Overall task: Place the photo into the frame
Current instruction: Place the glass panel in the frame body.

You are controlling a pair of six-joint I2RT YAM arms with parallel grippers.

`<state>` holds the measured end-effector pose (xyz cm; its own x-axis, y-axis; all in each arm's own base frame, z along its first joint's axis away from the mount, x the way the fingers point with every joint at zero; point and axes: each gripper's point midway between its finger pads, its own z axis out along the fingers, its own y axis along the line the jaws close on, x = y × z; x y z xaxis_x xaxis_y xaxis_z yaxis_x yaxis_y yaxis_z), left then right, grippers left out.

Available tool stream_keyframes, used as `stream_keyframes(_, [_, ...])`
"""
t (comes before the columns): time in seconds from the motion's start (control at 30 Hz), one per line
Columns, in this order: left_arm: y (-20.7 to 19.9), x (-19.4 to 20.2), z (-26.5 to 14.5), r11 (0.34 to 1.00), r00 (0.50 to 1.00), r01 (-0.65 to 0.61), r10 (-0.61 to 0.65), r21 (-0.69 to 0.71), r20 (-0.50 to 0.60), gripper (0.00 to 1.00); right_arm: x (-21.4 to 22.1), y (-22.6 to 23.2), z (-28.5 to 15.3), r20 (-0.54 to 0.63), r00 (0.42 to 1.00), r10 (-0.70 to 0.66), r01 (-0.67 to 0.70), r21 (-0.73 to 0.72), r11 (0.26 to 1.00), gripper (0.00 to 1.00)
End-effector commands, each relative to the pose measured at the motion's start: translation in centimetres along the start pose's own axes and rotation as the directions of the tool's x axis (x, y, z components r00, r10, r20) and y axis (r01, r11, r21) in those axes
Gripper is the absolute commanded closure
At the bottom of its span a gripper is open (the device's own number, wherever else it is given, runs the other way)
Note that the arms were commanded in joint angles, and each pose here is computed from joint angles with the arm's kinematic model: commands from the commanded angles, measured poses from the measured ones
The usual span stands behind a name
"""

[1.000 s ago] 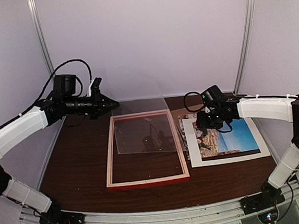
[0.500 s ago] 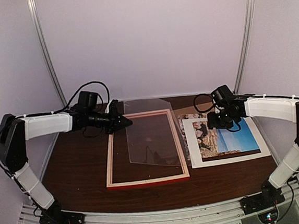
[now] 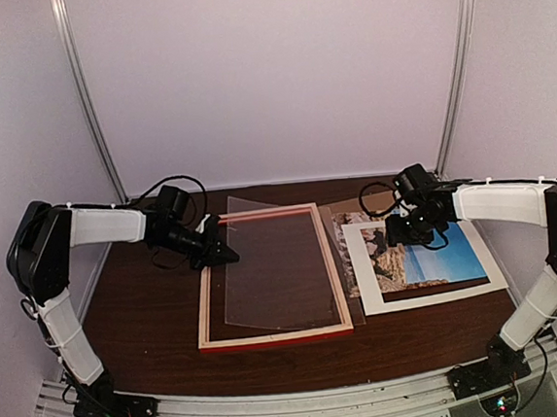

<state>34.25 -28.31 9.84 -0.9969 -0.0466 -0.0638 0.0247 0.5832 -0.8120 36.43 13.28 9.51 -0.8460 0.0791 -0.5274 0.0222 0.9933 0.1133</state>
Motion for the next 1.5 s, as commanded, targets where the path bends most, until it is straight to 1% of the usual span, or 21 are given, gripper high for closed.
stream_keyframes(0.0, [1.1, 0.3, -0.7, 0.996, 0.999, -0.045, 0.043, -0.076, -0.028, 1.0, 0.0, 0.1, 0.8, -0.01, 1.0, -0.008, 0.008, -0.011, 1.0, 0.4])
stream_keyframes(0.27, [2.8, 0.1, -1.4, 0.987, 0.999, -0.036, 0.037, -0.16, 0.007, 1.0, -0.1, 0.1, 1.3, -0.02, 0.999, -0.025, 0.025, -0.006, 1.0, 0.4])
stream_keyframes(0.47, [3.5, 0.0, -1.9, 0.979, 0.998, -0.035, 0.044, -0.201, 0.043, 1.0, 0.1, 1.9, 1.3, -0.036, 0.997, -0.064, 0.06, -0.105, 0.993, 0.39])
stream_keyframes(0.63, [3.8, -0.2, -2.2, 0.975, 0.996, -0.03, 0.048, -0.222, 0.074, 1.0, 0.5, 3.1, 1.6, -0.055, 0.994, -0.089, 0.079, -0.163, 0.983, 0.35])
stream_keyframes(0.77, [3.8, -0.3, -2.1, 0.975, 0.996, -0.031, 0.05, -0.219, 0.08, 1.0, 0.8, 3.6, 2.1, -0.072, 0.992, -0.107, 0.094, -0.168, 0.981, 0.31])
stream_keyframes(0.8, [3.9, -0.3, -2.1, 0.975, 0.996, -0.03, 0.049, -0.219, 0.079, 1.0, 0.8, 3.8, 2.2, -0.073, 0.991, -0.114, 0.1, -0.171, 0.98, 0.27])
stream_keyframes(0.83, [3.8, -0.4, -2.1, 0.975, 0.996, -0.031, 0.05, -0.219, 0.08, 1.0, 0.8, 4.0, 2.2, -0.074, 0.99, -0.121, 0.106, -0.174, 0.979, 0.19])
stream_keyframes(0.93, [3.8, -0.6, -2.1, 0.974, 0.995, -0.035, 0.054, -0.223, 0.083, 1.0, 0.9, 4.6, 2.4, -0.078, 0.987, -0.138, 0.122, -0.178, 0.976, 0.08])
stream_keyframes(1.0, [3.9, -0.7, -2.1, 0.973, 0.995, -0.036, 0.057, -0.23, 0.086, 1.0, 0.9, 4.9, 2.4, -0.08, 0.986, -0.147, 0.13, -0.179, 0.975, 0.03])
stream_keyframes(1.1, [3.8, -0.9, -2.2, 0.972, 0.994, -0.036, 0.058, -0.232, 0.09, 1.0, 0.7, 5.4, 2.5, -0.079, 0.984, -0.161, 0.144, -0.186, 0.972, 0.0])
stream_keyframes(1.47, [3.3, -1.7, -2.4, 0.969, 0.993, -0.054, 0.078, -0.243, 0.091, 1.0, 1.1, 8.5, 3.2, -0.082, 0.975, -0.209, 0.185, -0.235, 0.954, 0.0])
